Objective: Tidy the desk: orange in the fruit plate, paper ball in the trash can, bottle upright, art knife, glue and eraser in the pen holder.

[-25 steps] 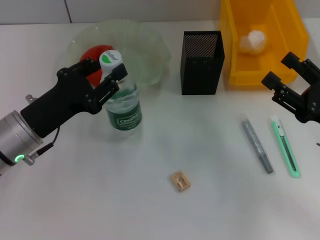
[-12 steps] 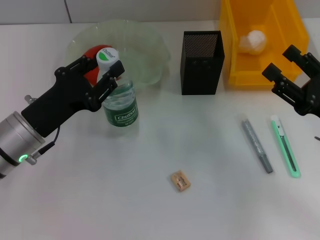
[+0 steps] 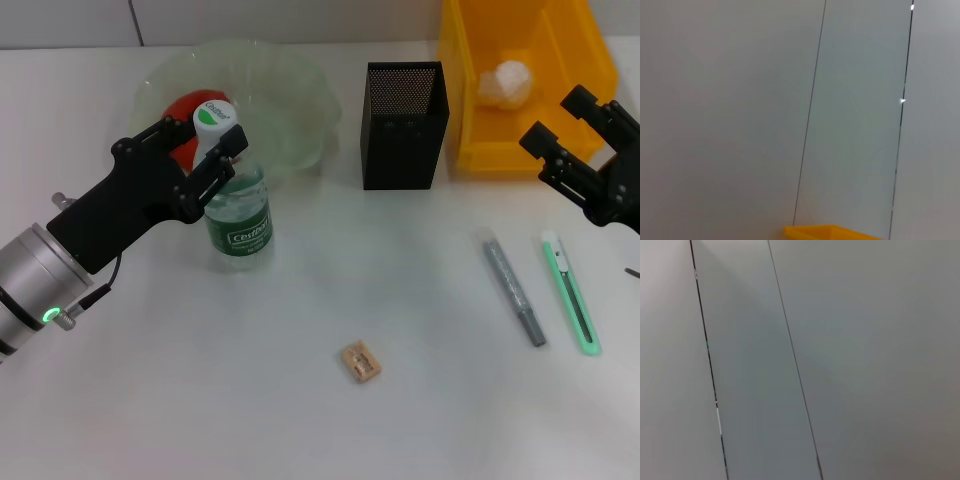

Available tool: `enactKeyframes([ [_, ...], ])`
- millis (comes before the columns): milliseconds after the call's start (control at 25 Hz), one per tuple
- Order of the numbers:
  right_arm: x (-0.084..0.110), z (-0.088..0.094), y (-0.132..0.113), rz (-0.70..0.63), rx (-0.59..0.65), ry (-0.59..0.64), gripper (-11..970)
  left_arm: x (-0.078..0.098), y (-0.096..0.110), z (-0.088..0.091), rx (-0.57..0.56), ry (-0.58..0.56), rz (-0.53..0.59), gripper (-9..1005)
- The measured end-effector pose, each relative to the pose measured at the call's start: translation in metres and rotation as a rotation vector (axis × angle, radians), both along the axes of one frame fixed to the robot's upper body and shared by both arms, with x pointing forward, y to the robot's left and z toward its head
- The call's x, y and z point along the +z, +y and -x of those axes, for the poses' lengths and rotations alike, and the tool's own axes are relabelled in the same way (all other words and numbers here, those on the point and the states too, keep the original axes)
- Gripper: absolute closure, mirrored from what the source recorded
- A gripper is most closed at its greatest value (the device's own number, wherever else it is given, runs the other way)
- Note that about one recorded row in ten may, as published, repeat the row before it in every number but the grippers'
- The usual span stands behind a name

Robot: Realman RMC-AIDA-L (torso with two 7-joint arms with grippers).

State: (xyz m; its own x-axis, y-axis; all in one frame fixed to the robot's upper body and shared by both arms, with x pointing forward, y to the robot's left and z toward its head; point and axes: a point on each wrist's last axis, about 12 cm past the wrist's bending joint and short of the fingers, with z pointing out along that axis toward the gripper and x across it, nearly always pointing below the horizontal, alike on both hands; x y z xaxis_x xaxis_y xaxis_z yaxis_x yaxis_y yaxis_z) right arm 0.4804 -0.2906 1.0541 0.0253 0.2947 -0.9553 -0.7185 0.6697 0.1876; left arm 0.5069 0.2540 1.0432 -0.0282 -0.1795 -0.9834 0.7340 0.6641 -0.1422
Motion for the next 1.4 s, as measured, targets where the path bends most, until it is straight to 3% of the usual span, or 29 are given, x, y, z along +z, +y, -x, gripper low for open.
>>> enactKeyframes([
  [400, 0.0, 0.0, 0.0, 0.0, -0.011, -0.006, 156, -0.001, 0.001, 0.0, 0.011, 0.005, -0.004, 544],
  [600, 0.0, 0.001, -0.001, -0.004, -0.009, -0.009, 156, -0.001, 0.003, 0.002, 0.015, -0.001, 0.008, 381],
  [640, 0.001, 0.002, -0.001, -0.007, -0.009, -0.012, 156, 0.003, 0.006, 0.007, 0.022, -0.03, 0.052, 349],
  [840, 0.011, -0.001, -0.014, -0.04, -0.021, -0.025, 156, 0.009, 0.014, 0.016, 0.019, -0.071, 0.098, 350],
  [920, 0.027, -0.01, -0.034, -0.034, 0.0, 0.016, 156, 0.012, 0.02, 0.022, 0.012, -0.092, 0.113, 351],
  [960, 0.027, -0.01, -0.034, -0.034, 0.0, 0.016, 156, 0.02, 0.048, 0.035, -0.004, -0.114, 0.115, 351],
  [1120, 0.058, -0.021, -0.062, -0.006, 0.101, 0.129, 155, 0.023, 0.058, 0.038, -0.026, -0.097, 0.101, 352],
  [1160, 0.068, -0.024, -0.068, 0.014, 0.134, 0.162, 155, 0.026, 0.069, 0.041, -0.076, -0.056, 0.07, 352],
  [1200, 0.082, -0.027, -0.073, 0.043, 0.172, 0.215, 155, 0.026, 0.069, 0.041, -0.076, -0.056, 0.07, 352],
  [1240, 0.093, -0.03, -0.077, 0.074, 0.198, 0.255, 155, 0.03, 0.074, 0.041, -0.215, 0.043, 0.014, 353],
  [1280, 0.105, -0.033, -0.079, 0.114, 0.222, 0.319, 155, 0.03, 0.074, 0.041, -0.215, 0.043, 0.014, 353],
  [1360, 0.13, -0.04, -0.079, 0.236, 0.237, 0.431, 155, 0.031, 0.069, 0.039, -0.27, 0.073, -0.012, 345],
  [1400, 0.14, -0.043, -0.077, 0.307, 0.227, 0.5, 155, 0.029, 0.06, 0.036, -0.351, 0.115, -0.067, 336],
])
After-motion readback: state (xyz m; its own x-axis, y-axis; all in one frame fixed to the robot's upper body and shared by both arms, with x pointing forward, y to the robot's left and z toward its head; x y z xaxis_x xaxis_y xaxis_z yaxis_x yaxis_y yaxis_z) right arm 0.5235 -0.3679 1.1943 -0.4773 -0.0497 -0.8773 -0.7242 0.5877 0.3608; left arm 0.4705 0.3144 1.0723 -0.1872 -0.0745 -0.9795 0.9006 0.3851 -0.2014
